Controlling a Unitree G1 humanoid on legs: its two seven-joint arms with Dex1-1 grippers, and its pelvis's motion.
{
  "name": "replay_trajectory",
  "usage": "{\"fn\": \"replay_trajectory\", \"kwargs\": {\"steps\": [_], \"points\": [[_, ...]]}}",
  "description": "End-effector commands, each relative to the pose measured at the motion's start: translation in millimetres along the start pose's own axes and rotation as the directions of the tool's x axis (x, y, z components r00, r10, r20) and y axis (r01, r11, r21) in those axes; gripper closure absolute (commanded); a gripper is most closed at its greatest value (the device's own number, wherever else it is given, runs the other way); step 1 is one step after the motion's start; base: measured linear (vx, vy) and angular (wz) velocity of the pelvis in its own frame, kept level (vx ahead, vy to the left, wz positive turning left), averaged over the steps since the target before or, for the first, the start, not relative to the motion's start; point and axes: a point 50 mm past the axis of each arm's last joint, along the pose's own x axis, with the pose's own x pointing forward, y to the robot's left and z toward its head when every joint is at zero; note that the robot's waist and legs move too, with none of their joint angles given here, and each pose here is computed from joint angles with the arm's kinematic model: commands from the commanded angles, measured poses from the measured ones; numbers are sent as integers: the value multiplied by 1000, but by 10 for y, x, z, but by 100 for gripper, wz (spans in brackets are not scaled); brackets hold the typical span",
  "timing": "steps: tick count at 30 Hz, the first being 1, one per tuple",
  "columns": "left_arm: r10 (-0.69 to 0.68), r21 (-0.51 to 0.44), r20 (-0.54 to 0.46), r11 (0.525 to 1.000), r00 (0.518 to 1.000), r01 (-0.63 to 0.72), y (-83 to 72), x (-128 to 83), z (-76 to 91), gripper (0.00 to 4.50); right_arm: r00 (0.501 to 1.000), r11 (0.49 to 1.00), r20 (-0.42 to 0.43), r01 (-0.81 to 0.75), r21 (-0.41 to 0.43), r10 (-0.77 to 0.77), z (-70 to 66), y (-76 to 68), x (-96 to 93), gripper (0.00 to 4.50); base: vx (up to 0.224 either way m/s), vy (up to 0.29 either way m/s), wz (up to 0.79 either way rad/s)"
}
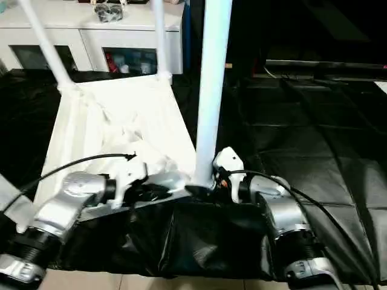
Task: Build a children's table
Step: Rotate leg to tighten
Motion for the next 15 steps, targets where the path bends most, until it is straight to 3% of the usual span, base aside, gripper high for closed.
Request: {"fn": "replay_trajectory", "kwargs": {"steps": [1, 11, 15], "points": [[-70, 42, 9, 997, 998, 69, -22, 52, 85, 450, 996, 997, -22, -81, 14, 82, -34, 84, 72, 110, 0, 0, 0], [-36, 49, 17, 998, 999, 35, 6, 65, 103, 450, 997, 996, 0, -80, 31, 80, -43, 118, 127, 183, 0, 0, 0], [83, 37, 44, 996, 996, -85, 9, 202, 135, 450, 994, 993, 61, 91, 72, -96, -75, 103, 262, 187, 0, 0, 0]]}}
